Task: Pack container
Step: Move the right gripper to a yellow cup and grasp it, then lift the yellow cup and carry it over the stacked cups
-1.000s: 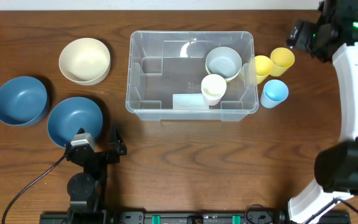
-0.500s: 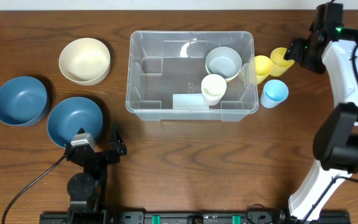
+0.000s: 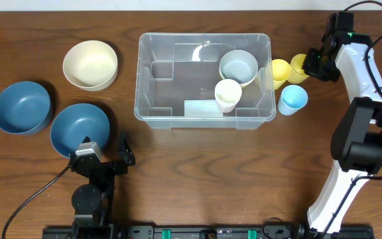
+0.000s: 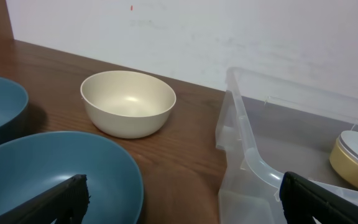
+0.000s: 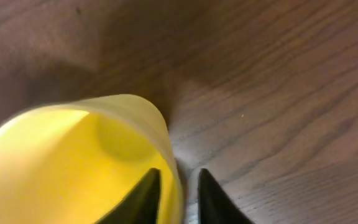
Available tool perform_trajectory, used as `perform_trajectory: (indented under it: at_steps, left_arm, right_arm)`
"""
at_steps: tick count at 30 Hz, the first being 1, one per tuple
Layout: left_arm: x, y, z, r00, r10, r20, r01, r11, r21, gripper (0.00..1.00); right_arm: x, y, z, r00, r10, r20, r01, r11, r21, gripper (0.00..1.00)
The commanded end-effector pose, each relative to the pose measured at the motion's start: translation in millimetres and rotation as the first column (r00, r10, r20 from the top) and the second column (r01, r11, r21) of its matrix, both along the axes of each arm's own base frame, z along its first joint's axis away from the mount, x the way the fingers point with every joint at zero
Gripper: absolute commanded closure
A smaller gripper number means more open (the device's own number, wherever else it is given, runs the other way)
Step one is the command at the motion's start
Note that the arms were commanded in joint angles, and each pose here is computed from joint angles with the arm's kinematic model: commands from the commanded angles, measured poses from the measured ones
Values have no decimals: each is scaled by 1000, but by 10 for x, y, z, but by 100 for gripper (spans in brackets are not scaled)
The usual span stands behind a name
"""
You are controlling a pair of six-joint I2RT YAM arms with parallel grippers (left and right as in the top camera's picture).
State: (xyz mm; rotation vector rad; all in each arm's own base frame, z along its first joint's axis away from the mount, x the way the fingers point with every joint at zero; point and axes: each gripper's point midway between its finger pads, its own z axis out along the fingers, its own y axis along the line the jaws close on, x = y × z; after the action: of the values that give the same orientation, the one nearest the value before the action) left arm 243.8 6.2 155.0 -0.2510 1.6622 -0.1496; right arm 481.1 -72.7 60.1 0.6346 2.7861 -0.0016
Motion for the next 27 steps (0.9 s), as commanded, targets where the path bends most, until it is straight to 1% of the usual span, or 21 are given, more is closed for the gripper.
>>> perform_trajectory:
  at_steps: [1, 2, 5, 8, 11, 15, 18, 20, 24, 27]
  left_arm:
    - [-2, 13, -186, 999, 7, -47, -7, 1000, -7, 2]
    - [-2, 13, -186, 999, 7, -47, -7, 1000, -7, 2]
    - [-2, 13, -186, 999, 7, -47, -7, 1000, -7, 2]
    - [-2, 13, -186, 999, 7, -47, -7, 1000, -7, 2]
    - [-2, 13, -186, 999, 7, -47, -7, 1000, -7, 2]
    - [-2, 13, -186, 999, 7, -47, -7, 1000, -7, 2]
    - [-2, 13, -186, 999, 7, -47, -7, 1000, -7, 2]
    - [-2, 13, -186, 999, 7, -47, -7, 1000, -7, 2]
    - [-2, 13, -186, 999, 7, -47, -7, 1000, -7, 2]
    - [-2, 13, -186, 999, 7, -47, -7, 1000, -7, 2]
  right_arm:
    - [-48, -104, -9, 999, -29, -13, 29, 1000, 2, 94]
    - [-67, -127, -5, 999, -35, -18, 35, 999, 3, 98]
    - [-115, -171, 38, 999, -46, -26, 46, 999, 4, 99]
    - [-151, -230, 188, 998, -59, -7, 59, 998, 1, 99]
    - [-177, -316, 484, 996, -77, 48, 78, 997, -5, 99]
    - [-259, -341, 1129, 983, -81, 163, 85, 996, -22, 99]
    - [-343, -181, 1646, 962, -34, 272, 39, 999, -15, 99]
    - [-425, 77, 2002, 936, 17, 351, -23, 1000, 14, 99]
    - [-538, 519, 2340, 900, 107, 423, -128, 992, 21, 99]
    - [-608, 975, 2426, 877, 201, 436, -233, 972, 20, 99]
